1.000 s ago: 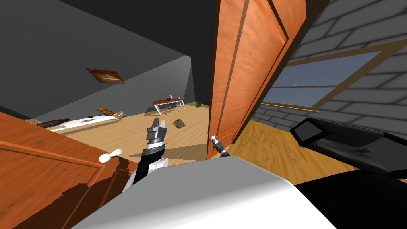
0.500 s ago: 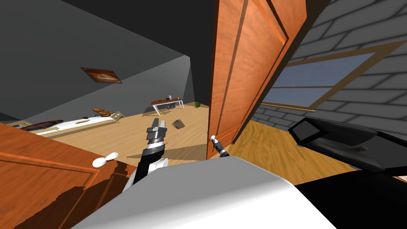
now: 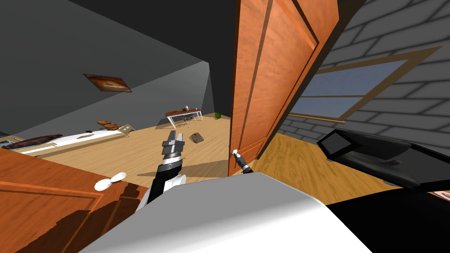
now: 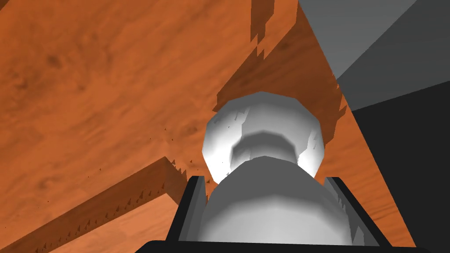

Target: Push the door open

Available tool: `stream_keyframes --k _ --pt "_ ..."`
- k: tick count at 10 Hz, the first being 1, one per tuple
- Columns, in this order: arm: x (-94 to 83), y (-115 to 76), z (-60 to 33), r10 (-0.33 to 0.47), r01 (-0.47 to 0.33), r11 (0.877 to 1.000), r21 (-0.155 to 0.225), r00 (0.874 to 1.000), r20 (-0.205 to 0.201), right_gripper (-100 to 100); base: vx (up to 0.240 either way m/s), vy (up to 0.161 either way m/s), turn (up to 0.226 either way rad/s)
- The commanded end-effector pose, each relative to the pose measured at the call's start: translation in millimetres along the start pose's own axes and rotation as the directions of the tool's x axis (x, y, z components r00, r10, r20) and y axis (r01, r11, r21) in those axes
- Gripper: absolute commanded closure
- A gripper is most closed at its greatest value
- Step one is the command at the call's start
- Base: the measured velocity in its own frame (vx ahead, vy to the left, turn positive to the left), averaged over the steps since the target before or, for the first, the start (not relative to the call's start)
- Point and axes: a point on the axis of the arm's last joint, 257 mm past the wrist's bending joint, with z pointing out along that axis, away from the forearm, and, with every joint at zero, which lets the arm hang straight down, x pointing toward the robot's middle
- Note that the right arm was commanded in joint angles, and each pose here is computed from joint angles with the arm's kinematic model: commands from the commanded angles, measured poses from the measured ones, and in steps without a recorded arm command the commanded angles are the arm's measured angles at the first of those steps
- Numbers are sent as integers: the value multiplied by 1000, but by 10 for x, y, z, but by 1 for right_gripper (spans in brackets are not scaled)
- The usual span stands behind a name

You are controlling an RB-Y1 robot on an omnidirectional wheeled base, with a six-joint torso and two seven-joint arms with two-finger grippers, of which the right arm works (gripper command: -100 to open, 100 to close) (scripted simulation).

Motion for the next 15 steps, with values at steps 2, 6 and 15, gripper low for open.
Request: stream_keyframes --k 2,6,15 --pt "-50 -4 48 82 -82 997 -1 997 13 100 44 15 -30" --pt "-48 12 86 191 -191 982 -2 981 18 100 41 15 -33" --pt "-38 51 182 438 -438 899 -7 898 32 100 40 18 -38"
